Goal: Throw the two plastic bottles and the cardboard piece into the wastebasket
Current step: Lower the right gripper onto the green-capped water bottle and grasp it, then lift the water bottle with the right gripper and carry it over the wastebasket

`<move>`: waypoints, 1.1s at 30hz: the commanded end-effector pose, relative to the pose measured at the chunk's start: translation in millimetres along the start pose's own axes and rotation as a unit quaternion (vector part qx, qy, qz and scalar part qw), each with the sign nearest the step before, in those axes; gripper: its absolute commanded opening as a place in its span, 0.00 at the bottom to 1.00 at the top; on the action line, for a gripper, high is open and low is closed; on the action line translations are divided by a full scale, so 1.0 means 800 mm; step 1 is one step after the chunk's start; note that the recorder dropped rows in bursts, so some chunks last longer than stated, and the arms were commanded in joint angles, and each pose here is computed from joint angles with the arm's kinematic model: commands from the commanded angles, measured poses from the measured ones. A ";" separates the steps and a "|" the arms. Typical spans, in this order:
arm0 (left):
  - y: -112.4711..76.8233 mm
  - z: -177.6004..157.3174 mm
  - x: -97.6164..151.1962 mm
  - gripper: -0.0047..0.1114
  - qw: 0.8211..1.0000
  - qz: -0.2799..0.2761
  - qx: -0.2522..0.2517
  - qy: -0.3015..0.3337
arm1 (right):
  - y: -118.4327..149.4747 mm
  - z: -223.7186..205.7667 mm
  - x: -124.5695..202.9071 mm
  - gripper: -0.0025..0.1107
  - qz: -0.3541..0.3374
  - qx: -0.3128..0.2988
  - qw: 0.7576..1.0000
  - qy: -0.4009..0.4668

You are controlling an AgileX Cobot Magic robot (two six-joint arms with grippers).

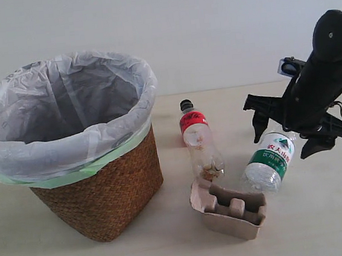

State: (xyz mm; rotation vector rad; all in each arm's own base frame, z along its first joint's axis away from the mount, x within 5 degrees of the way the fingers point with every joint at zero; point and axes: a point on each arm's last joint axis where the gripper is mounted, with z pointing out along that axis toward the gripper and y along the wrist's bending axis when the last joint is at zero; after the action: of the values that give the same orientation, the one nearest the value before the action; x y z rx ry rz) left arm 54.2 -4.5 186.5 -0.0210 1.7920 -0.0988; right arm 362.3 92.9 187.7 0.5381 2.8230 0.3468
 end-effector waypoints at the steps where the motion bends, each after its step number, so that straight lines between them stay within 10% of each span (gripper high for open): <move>1: 0.000 0.000 0.001 0.07 1.000 -0.003 -0.001 0.000 | 0.003 0.018 -0.002 0.67 -0.001 0.001 1.000 -0.003; 13: 0.000 0.000 0.001 0.07 1.000 -0.003 -0.001 0.000 | -0.004 0.056 -0.003 0.65 -0.026 0.013 1.000 0.007; 22: 0.000 0.000 0.001 0.07 1.000 -0.003 -0.001 0.000 | -0.004 0.056 -0.001 0.02 -0.088 0.016 0.996 0.016; 33: 0.000 0.000 0.001 0.07 1.000 -0.003 -0.001 0.000 | 0.019 -0.036 -0.012 0.02 -0.148 -0.010 0.989 -0.008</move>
State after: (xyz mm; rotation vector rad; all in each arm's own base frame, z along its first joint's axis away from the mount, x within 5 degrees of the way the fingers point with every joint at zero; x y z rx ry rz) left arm 54.2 -4.5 186.5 -0.0210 1.7920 -0.0988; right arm 372.0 98.1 180.7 0.1848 2.8875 0.2960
